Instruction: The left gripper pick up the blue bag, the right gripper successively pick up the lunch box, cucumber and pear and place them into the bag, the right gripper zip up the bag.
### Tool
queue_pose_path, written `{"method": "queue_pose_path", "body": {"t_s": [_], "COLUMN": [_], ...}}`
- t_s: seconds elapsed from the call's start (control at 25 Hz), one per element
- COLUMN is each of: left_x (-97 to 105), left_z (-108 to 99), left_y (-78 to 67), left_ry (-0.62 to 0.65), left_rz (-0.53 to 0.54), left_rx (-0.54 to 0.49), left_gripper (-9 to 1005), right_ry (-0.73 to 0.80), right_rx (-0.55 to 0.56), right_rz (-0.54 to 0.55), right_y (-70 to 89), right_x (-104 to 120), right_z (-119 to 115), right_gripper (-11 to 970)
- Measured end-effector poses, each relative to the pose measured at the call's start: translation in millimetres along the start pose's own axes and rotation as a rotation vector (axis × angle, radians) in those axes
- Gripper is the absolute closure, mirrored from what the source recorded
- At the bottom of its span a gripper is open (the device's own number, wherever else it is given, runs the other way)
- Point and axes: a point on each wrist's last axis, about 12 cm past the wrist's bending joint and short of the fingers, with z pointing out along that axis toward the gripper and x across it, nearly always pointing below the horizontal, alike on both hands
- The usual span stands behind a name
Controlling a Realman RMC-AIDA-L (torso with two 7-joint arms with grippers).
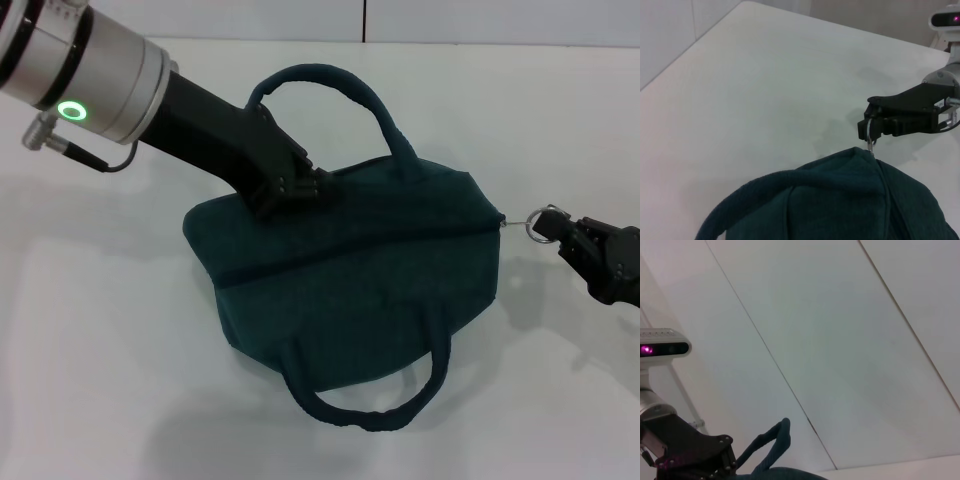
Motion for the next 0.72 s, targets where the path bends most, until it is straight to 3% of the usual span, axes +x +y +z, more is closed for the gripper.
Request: {"method": "queue_pose_path", "body": {"t_s": [0.24, 0.4, 0.52, 0.72], "left_x": [-1, -4, -2, 6], "left_z": [0, -16, -29, -30], "left_y": [-1.2, -4.0, -2.0, 2.7], "left_ry": [-0.015, -0.107, -0.172, -0.197], "left_rz": [0.003, 0.008, -0.013, -0.059], "left_rx": [0.015, 0.087, 0.136, 0.175], "left_gripper": [948, 949, 949, 950], "right_ry": [-0.011, -0.040, -0.049, -0.028], "right_rx": [-0.019, -0.065, -0.057, -0.014], "right_rz": [0.002, 0.007, 0.004, 0.007], "right_y": [2.2, 8.3, 7.5, 3.0], "right_x": [-1, -4, -5, -1], "right_z": [0, -2, -3, -3], "right_gripper": [949, 949, 949, 949]}}
